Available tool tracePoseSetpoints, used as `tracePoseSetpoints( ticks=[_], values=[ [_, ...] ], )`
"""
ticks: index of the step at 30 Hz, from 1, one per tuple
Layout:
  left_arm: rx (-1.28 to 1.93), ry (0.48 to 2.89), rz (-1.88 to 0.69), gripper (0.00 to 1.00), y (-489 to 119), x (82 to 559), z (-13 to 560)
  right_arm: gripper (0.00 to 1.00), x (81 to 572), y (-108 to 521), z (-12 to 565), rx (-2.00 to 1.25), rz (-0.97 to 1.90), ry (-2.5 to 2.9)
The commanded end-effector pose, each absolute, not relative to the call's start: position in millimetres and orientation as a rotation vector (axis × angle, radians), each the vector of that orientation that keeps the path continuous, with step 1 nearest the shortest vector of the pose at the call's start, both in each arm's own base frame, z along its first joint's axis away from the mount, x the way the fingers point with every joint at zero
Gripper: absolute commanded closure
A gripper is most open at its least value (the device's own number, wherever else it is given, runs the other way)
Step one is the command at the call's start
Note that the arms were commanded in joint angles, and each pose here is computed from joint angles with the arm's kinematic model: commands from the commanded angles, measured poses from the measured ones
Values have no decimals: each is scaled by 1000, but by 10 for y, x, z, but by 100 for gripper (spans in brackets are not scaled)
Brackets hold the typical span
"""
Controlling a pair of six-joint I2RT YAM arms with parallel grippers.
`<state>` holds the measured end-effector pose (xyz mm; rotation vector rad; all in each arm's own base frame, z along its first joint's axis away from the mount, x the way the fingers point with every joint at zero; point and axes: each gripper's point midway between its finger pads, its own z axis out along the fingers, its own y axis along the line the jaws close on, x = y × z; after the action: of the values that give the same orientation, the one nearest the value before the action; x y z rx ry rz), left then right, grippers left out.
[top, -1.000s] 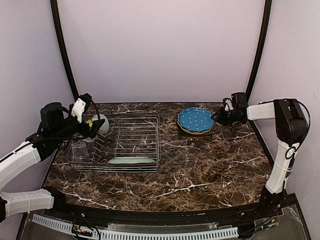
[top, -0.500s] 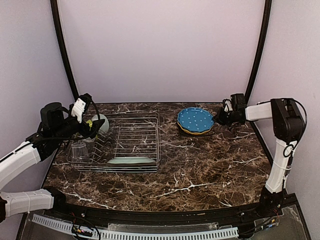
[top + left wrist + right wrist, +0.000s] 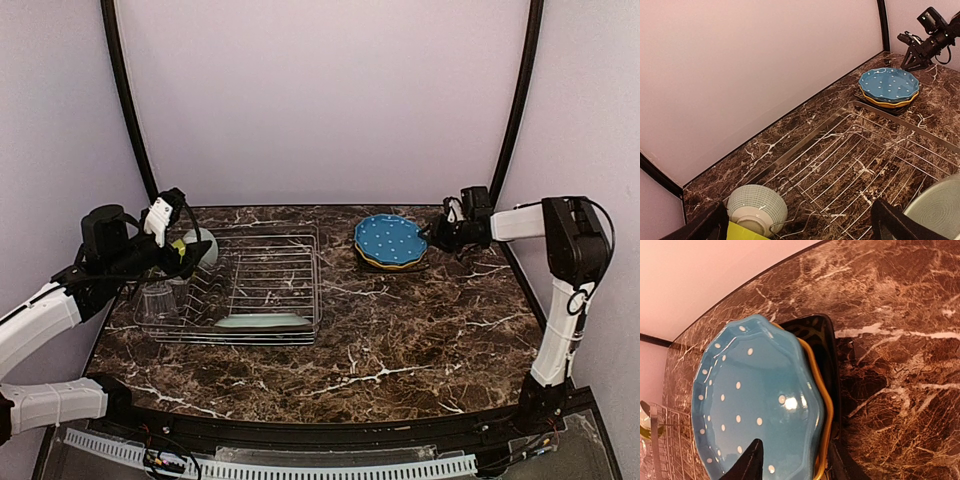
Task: Unload the mixed dishes from the dish rack
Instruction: Place the plate with another plate, then grab the plate from the dish rack.
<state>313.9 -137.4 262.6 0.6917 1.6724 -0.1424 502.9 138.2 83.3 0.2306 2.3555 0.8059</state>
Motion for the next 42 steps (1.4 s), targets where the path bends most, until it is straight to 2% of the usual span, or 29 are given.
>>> tracePoseSetpoints(
  ticks=[1, 3, 7, 17, 19, 23, 28, 42],
  values=[
    [749, 1669, -229, 0, -1487, 3034, 2707, 55, 5022, 1329, 1246, 171, 808, 2267],
    [774, 1672, -266, 0, -1532, 2975, 2727, 47, 5012, 1327, 1383, 148, 802, 2239],
    [848, 1662, -353, 0, -1643, 2787, 2805, 21, 4971, 1345, 1685, 82, 802, 2178],
    [1141, 1688, -464, 6, -1951, 2090, 2774, 8, 4677, 1371, 2639, -136, 760, 1961],
    [1186, 1677, -457, 6, -1968, 1984, 2765, 2, 4582, 1360, 2834, -178, 736, 1908],
    [1222, 1639, -457, 7, -1978, 1860, 2788, 1, 4341, 1217, 3274, -207, 618, 1772],
    [1318, 1689, -454, 11, -2030, 1757, 2646, 1, 4070, 1000, 3507, -198, 477, 1676],
    [1556, 1768, -179, 10, -2340, 1889, 2102, 1, 3535, 1113, 3265, -274, 578, 1782]
  ],
)
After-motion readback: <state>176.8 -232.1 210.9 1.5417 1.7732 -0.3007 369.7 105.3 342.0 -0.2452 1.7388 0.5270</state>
